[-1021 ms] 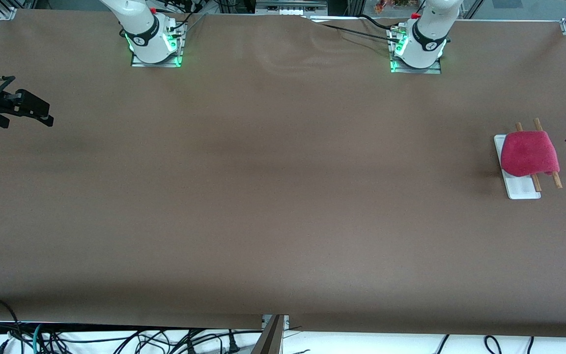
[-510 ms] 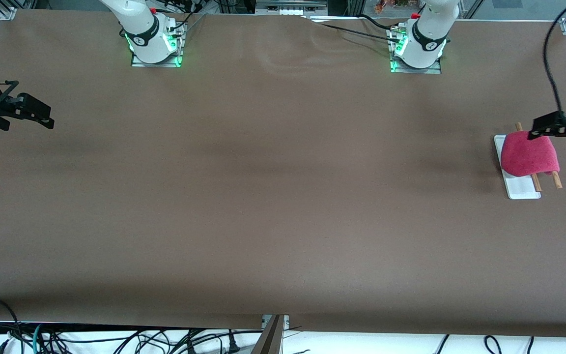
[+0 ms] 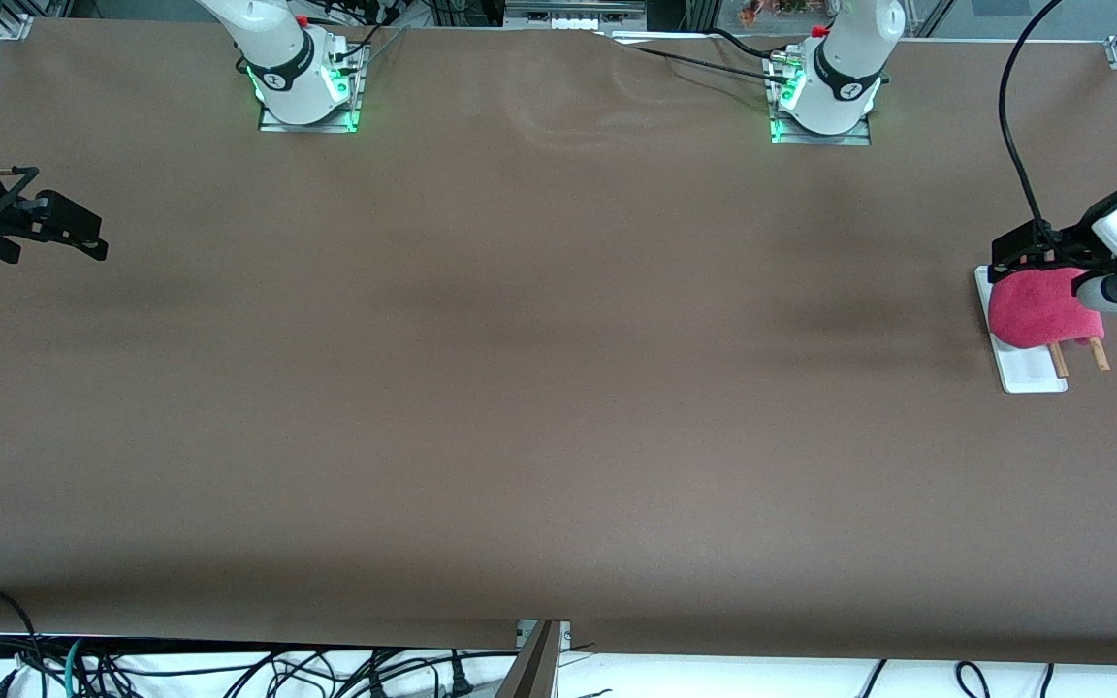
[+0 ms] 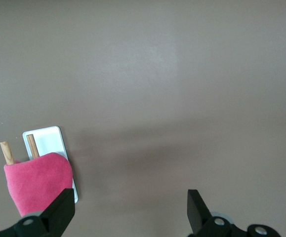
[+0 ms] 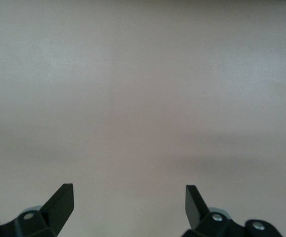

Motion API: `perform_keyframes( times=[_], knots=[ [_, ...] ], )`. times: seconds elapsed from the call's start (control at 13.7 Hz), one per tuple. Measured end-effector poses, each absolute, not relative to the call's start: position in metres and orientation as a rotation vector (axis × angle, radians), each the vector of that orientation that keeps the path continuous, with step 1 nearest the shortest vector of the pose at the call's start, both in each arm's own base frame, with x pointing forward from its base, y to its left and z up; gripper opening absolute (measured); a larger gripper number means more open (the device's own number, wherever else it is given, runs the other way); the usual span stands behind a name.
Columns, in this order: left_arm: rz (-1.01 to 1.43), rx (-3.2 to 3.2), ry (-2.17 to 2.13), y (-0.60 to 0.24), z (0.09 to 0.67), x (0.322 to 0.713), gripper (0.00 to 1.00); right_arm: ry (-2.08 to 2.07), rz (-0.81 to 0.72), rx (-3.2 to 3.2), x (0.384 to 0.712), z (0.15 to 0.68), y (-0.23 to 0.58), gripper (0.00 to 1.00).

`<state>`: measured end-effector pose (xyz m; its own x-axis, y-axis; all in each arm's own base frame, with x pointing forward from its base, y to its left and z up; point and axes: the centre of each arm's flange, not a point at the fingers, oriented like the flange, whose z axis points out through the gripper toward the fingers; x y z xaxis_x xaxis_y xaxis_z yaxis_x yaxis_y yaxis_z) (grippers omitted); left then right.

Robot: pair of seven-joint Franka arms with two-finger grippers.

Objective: Pass towel and hang on rack
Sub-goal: 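Release the towel and raise the left gripper away from the rack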

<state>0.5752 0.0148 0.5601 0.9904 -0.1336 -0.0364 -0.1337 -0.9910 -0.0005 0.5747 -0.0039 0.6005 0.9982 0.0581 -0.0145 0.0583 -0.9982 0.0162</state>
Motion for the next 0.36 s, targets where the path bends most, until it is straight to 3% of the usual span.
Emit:
perform_keyframes(
  times=[0.36],
  knots=[
    [0.020,-3.126,0.205,0.013,0.550,0.547,1.00,0.090,-0.014,3.123,0.579,0.600,-0.004,1.00]
  ],
)
